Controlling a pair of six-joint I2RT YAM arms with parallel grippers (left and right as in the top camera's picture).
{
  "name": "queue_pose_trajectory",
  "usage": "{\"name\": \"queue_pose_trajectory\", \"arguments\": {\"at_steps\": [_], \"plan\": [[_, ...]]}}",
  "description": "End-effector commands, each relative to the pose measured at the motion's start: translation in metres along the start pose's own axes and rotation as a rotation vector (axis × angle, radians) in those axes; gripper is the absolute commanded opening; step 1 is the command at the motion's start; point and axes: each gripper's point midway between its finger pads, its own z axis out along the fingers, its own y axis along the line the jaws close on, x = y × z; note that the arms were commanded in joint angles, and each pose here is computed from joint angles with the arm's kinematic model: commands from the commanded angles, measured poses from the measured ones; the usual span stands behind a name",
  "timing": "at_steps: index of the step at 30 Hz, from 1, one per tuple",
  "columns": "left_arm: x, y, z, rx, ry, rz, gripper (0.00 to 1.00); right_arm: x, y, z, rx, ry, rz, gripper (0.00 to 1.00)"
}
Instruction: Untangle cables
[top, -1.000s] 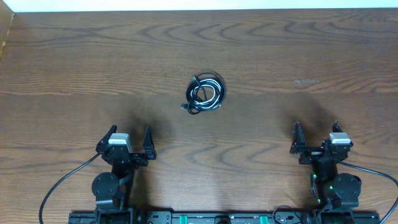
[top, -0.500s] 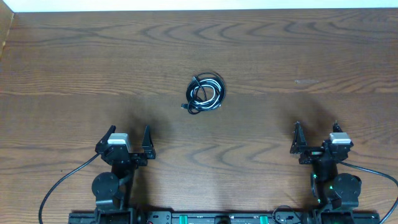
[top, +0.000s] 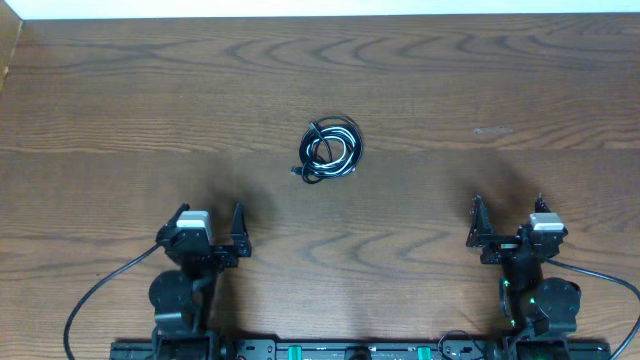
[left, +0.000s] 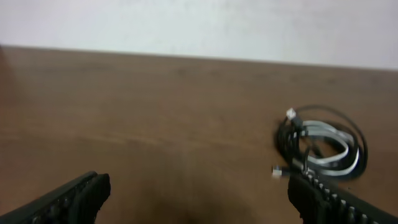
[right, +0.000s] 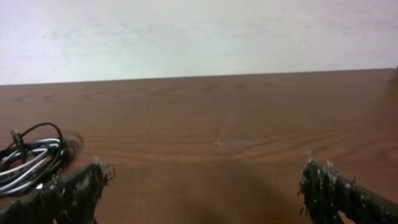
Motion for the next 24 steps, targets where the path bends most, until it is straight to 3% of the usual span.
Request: {"name": "queue_pose_trajectory", "arguments": {"at_steps": [1, 10, 24], "plan": [[-0.024, -0.002, -0.003, 0.001, -0.017, 0.072, 0.98, -0.004, 0.001, -0.002, 0.001, 0.011, -0.013, 0.99], [-0.053, -0.002, 0.013, 0.000, 0.102, 0.093, 0.98, -0.022, 0.002, -0.013, 0.004, 0.042, -0.013, 0.99], [-0.095, -0.010, 0.046, 0.059, 0.298, 0.059, 0.98, -0.060, -0.007, -0.015, 0.089, 0.229, -0.045, 0.99]]}}
